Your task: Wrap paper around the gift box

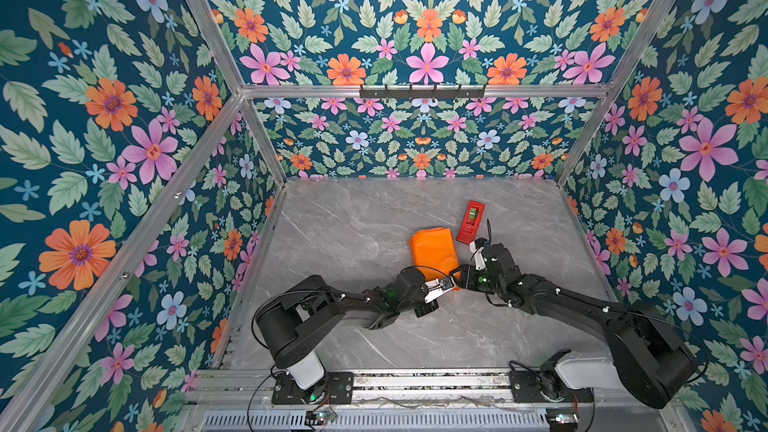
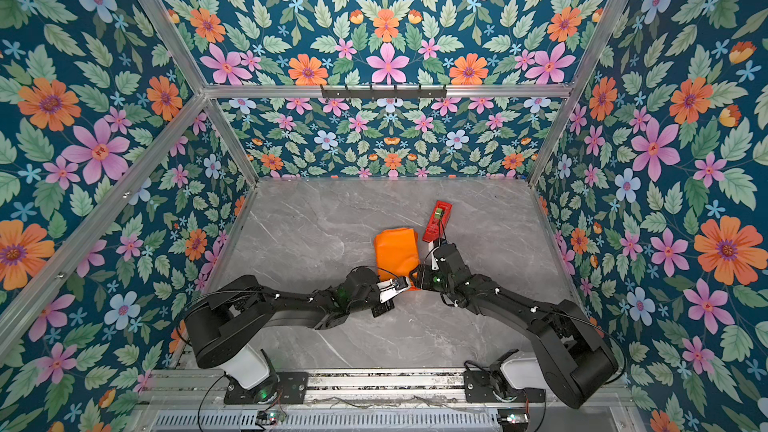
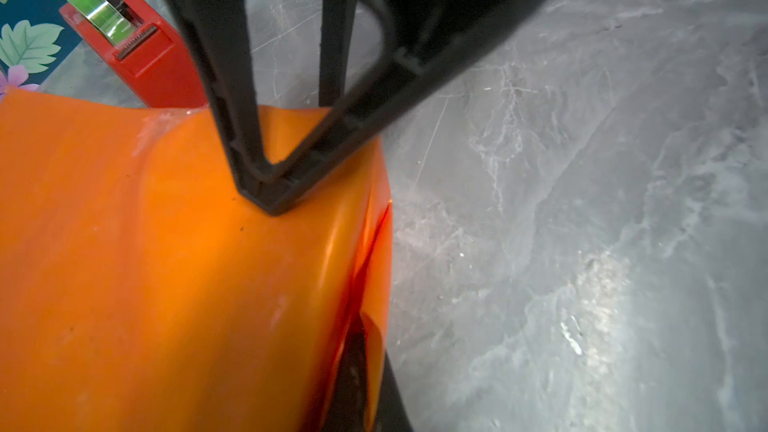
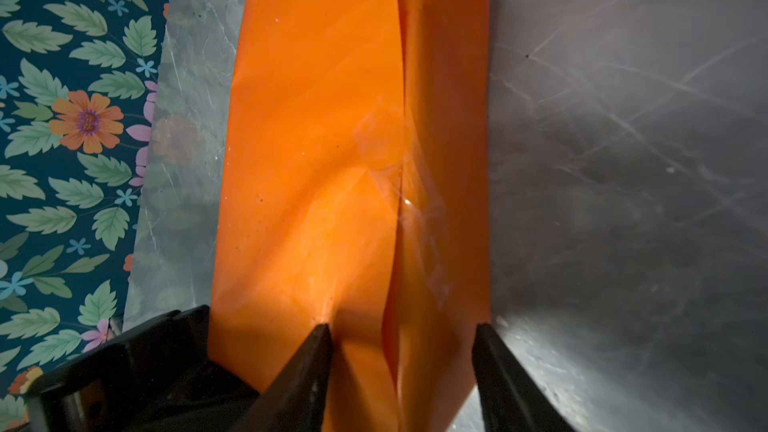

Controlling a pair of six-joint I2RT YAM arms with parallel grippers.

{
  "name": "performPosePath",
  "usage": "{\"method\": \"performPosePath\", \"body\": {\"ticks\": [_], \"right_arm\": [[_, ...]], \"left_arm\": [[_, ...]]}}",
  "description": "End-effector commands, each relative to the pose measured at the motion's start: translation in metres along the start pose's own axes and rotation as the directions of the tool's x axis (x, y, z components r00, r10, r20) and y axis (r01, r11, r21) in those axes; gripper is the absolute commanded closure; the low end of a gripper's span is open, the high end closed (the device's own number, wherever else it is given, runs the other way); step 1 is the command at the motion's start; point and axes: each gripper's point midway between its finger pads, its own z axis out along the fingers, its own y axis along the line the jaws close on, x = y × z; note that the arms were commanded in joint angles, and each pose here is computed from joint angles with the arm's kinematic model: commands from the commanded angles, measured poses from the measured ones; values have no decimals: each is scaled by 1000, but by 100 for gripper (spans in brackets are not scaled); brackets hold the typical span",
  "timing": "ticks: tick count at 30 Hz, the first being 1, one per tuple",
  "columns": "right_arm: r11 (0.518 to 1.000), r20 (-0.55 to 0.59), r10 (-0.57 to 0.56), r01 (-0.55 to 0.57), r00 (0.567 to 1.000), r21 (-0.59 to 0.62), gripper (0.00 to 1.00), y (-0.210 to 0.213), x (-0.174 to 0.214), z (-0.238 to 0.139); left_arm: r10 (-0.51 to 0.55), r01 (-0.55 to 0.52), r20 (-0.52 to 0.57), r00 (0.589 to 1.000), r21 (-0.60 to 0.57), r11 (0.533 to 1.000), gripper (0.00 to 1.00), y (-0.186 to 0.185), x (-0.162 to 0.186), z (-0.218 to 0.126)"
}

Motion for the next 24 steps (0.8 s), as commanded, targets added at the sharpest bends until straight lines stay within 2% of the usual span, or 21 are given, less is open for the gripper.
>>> {"method": "performPosePath", "body": {"ticks": [1, 11, 15, 19, 24], "right_arm": [[1000, -139, -19, 21, 990, 11, 45, -8, 30, 2], [987, -159, -153, 144, 975, -67, 42, 13, 23, -4], [977, -110, -209, 203, 972, -70, 38, 13, 21, -15], [963, -60, -268, 265, 962, -53, 30, 8, 23, -25], [941, -20, -338, 338, 941, -27, 25, 1, 36, -19]], "left_arm": [[-37, 38, 87, 996, -12, 999, 100, 1, -21, -7], [-68, 73, 75, 995, -69, 995, 100, 10, -16, -4], [-72, 77, 74, 995, -63, 995, 100, 9, -15, -5], [-73, 77, 73, 995, -61, 995, 100, 8, -15, -5], [-70, 74, 75, 995, -57, 996, 100, 8, -16, -5]]}}
